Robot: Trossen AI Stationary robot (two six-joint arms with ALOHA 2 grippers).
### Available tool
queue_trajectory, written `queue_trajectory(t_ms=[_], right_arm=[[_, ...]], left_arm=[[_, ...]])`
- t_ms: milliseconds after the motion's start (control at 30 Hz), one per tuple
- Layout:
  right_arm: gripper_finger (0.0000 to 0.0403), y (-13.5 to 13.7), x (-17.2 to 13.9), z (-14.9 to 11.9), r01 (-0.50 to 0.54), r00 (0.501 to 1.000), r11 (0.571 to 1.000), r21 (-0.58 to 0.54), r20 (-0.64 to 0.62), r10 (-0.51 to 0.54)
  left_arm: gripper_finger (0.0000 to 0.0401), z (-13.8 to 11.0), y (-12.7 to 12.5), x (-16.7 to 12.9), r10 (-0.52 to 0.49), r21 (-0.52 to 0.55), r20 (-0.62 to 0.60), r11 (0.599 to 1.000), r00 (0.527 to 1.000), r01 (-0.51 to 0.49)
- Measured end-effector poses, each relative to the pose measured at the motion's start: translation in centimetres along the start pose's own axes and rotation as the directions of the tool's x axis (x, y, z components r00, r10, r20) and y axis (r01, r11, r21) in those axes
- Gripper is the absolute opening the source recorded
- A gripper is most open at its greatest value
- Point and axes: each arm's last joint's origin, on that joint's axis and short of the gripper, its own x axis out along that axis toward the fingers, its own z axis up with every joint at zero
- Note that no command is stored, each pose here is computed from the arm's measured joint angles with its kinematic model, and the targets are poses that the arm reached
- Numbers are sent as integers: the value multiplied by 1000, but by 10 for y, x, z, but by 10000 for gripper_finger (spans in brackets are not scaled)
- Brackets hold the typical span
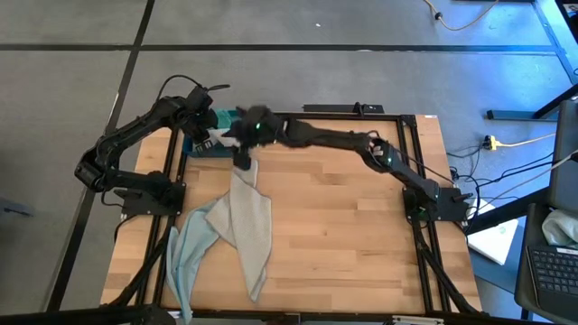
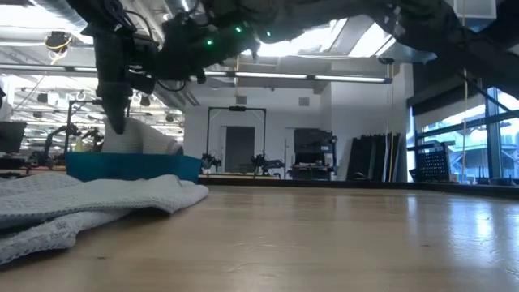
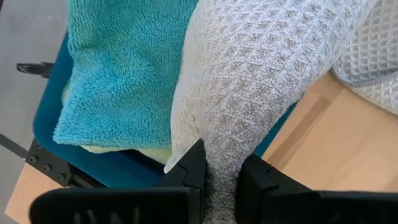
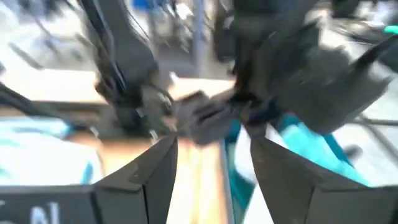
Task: Fold microfiber towels
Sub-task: Put the right gray towel into the blue bin
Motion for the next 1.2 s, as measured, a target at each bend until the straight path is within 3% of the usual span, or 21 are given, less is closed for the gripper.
queue_trajectory(t_ms=[100, 267, 467, 633, 767, 833, 933, 1000, 1200], right_arm=[[221, 11, 4, -6, 147, 985, 987, -63, -77, -152], [250, -21, 5, -30, 209, 972, 978, 8, -112, -207], [261, -46, 17, -79, 34, 995, 972, 233, -96, -11], [261, -28, 23, -75, 108, 992, 989, 99, -70, -102], [261, -22, 27, -76, 105, 993, 989, 101, -63, -99], [261, -15, 28, -75, 57, 997, 995, 80, -55, -52], [261, 3, 31, -72, -144, 989, 989, 15, -21, 144], [256, 13, 34, -73, -204, 979, 979, 8, -10, 204], [218, 2, 55, -116, -130, 989, 987, 91, -55, 135]], left_arm=[[41, 1, 0, 0, 4, 0, 7, 1000, 1000, -4], [41, 1, 0, 0, 1, -3, 7, 1000, 1000, -1], [41, 1, 0, 0, -13, -6, 11, 1000, 1000, 13], [41, 0, 0, 0, -16, -8, 10, 1000, 1000, 16], [41, 0, -1, 0, -19, -15, 5, 1000, 1000, 19], [41, 0, -1, 0, -18, -15, 6, 1000, 1000, 18], [41, 0, -1, 0, -18, -16, 6, 1000, 1000, 18], [41, 0, -1, 0, -19, -18, 5, 1000, 1000, 19], [41, -1, -2, 0, -46, -26, 3, 999, 999, 46]])
